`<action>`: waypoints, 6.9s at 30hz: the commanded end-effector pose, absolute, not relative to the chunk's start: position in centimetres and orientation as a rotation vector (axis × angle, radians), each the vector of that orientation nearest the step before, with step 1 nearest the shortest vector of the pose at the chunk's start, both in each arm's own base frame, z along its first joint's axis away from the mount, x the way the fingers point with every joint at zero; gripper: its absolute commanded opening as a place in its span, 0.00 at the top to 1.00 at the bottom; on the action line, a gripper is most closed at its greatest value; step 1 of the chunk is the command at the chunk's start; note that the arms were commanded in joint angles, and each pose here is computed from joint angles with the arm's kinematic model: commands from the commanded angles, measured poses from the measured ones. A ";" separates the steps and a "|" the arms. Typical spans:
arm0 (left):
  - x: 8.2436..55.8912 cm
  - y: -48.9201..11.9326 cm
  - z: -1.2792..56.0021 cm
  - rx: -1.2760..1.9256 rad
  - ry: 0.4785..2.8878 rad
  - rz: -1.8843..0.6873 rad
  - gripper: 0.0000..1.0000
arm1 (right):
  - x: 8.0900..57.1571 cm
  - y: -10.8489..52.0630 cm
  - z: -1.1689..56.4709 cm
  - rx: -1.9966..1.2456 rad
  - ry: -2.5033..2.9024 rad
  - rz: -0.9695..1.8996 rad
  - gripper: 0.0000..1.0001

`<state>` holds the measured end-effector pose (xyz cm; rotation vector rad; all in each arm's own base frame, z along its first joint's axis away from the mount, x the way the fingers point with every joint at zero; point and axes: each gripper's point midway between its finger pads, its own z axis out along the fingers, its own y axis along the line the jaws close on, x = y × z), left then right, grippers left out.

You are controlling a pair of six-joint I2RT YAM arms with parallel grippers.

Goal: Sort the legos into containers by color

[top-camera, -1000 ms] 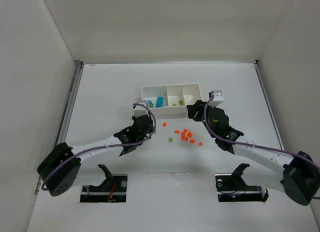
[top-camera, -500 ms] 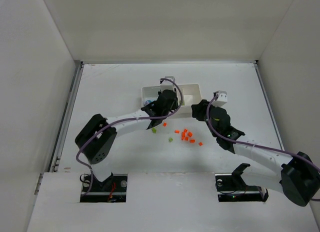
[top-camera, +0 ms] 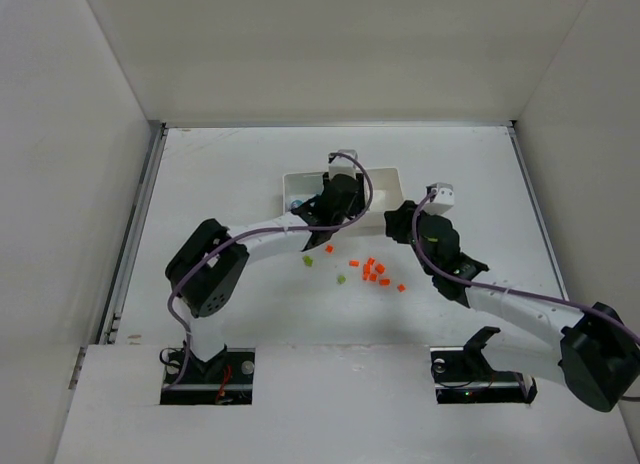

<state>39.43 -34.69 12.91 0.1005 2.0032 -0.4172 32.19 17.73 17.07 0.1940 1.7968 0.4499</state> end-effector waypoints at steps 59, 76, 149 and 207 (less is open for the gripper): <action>23.1 -18.4 5.5 -0.141 2.091 -0.488 0.62 | 31.7 33.1 2.6 -0.289 2.133 0.325 0.65; 23.7 -20.3 6.2 -0.097 2.073 -0.493 0.60 | 29.0 30.5 12.0 -0.156 1.979 0.472 0.75; 30.1 -29.1 17.1 -0.004 1.903 -0.493 0.85 | 21.8 23.6 8.5 0.013 2.045 0.560 0.49; 26.7 -17.6 7.3 -0.120 2.019 -0.360 0.63 | 28.1 26.4 3.3 -0.050 2.141 0.188 0.70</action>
